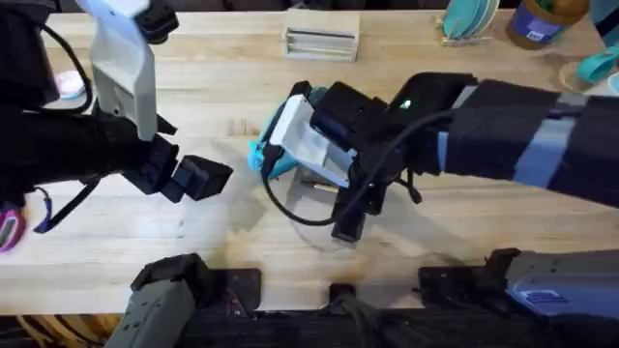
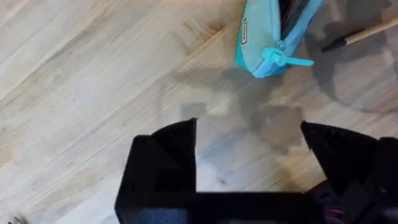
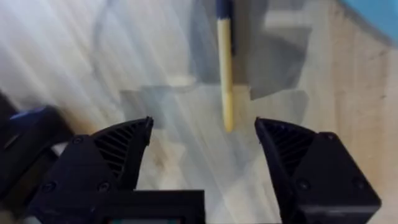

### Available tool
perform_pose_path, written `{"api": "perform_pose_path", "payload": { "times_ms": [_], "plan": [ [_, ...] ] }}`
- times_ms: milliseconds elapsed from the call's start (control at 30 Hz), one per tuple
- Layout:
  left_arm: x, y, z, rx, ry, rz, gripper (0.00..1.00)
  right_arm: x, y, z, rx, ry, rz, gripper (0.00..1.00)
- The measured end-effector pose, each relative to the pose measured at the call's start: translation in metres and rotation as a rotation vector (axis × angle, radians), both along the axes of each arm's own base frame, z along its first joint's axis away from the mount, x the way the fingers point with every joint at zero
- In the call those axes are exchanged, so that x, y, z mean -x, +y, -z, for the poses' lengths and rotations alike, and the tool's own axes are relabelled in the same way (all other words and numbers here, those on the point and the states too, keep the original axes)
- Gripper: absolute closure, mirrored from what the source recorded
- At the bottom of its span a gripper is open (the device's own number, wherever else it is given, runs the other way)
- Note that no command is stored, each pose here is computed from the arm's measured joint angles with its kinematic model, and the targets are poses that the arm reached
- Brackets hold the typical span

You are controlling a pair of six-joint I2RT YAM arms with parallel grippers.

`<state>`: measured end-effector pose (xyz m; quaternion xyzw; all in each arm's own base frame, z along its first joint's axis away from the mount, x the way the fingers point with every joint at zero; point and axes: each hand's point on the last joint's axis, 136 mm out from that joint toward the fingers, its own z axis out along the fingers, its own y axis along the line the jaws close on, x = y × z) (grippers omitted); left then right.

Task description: Unzip the bag, pick up the pens from the table one at a time and place them inside, then zip the bag closed.

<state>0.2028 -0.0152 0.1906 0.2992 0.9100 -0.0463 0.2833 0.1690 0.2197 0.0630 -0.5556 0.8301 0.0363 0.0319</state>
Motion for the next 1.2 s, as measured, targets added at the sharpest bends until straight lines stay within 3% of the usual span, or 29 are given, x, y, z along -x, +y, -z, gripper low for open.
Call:
{"api": "perform_pose_path", "payload": {
  "times_ms": [133, 433, 733, 867, 1067, 1133, 1200],
  "plan": [
    [0.000, 0.000, 0.000, 0.000, 0.000, 0.000, 0.007, -0.006, 0.010, 0.003, -0.006, -0.075, -0.019, 0.003],
    [-0.002, 0.000, -0.001, 0.001, -0.011, 0.005, 0.007, -0.009, 0.007, 0.009, 0.020, -0.099, -0.012, 0.003],
    [-0.006, -0.008, -0.006, -0.006, -0.068, 0.114, 0.007, -0.009, 0.010, 0.028, 0.053, -0.061, -0.013, 0.003],
    [-0.007, -0.010, -0.010, 0.013, -0.094, 0.140, 0.007, -0.009, 0.011, 0.030, 0.055, -0.055, -0.013, 0.003],
    [-0.010, 0.001, -0.016, 0.053, -0.141, 0.107, 0.007, -0.009, 0.011, 0.030, 0.056, -0.054, -0.013, 0.005],
    [-0.011, 0.004, -0.020, 0.073, -0.159, 0.089, 0.007, -0.009, 0.011, 0.030, 0.055, -0.051, -0.013, 0.051],
    [-0.012, 0.007, -0.023, 0.095, -0.177, 0.072, 0.007, -0.008, 0.012, 0.030, 0.053, -0.049, -0.017, 0.202]
  ]
}}
